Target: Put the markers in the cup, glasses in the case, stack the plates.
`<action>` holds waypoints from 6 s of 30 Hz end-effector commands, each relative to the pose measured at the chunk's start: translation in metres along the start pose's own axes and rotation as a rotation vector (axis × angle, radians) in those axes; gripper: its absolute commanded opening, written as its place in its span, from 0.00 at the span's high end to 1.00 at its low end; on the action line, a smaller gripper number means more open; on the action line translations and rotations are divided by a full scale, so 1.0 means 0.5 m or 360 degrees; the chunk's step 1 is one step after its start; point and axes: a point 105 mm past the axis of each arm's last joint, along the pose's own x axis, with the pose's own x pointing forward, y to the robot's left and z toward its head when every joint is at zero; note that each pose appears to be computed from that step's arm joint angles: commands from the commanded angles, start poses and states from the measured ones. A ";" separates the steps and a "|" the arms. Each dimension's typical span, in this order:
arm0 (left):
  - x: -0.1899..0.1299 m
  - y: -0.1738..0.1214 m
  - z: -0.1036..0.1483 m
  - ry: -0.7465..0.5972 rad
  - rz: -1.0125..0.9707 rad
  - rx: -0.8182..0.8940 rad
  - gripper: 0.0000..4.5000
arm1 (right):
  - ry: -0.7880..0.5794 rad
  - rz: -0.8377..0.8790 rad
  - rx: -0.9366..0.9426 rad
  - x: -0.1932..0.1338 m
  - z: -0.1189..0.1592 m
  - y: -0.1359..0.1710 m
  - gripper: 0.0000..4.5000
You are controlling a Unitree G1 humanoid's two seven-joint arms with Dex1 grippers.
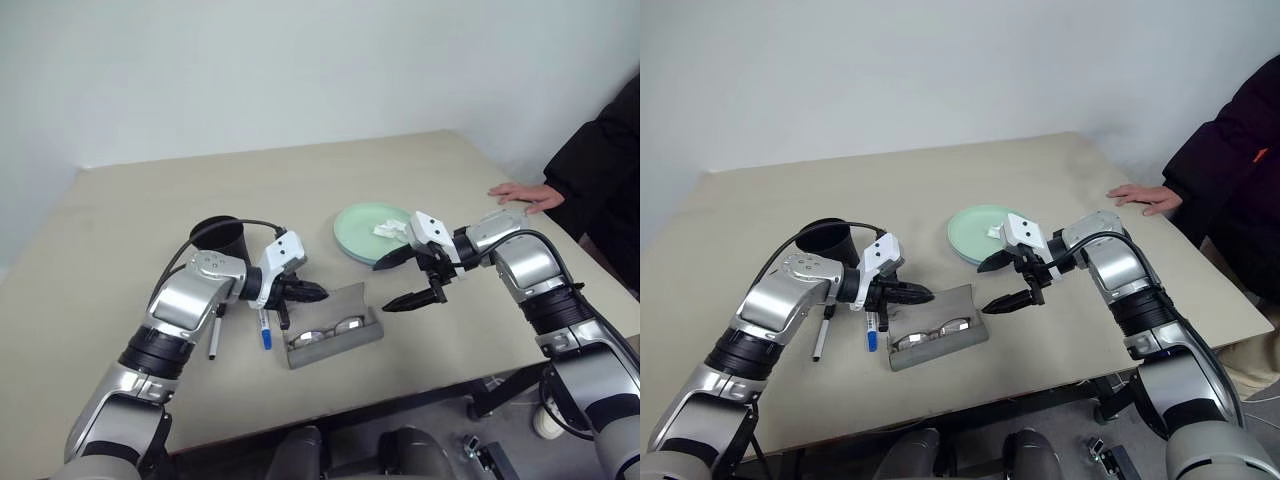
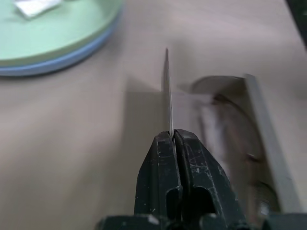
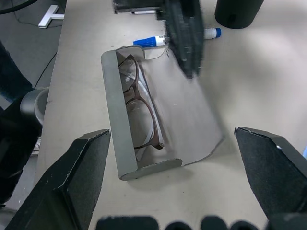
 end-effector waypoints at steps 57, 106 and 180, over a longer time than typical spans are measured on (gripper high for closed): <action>0.019 -0.170 -0.116 0.0240 -0.0268 -0.0146 1.00 | -0.0028 -0.0008 -0.0049 -0.009 0.015 0.007 0.00; 0.000 -0.153 -0.100 0.0162 -0.0261 -0.0232 0.55 | -0.0014 -0.0010 -0.0055 -0.007 0.018 0.002 0.00; -0.108 -0.002 -0.061 0.0320 0.1405 -0.0975 0.55 | -0.0025 0.0085 -0.0126 0.002 0.036 -0.021 0.00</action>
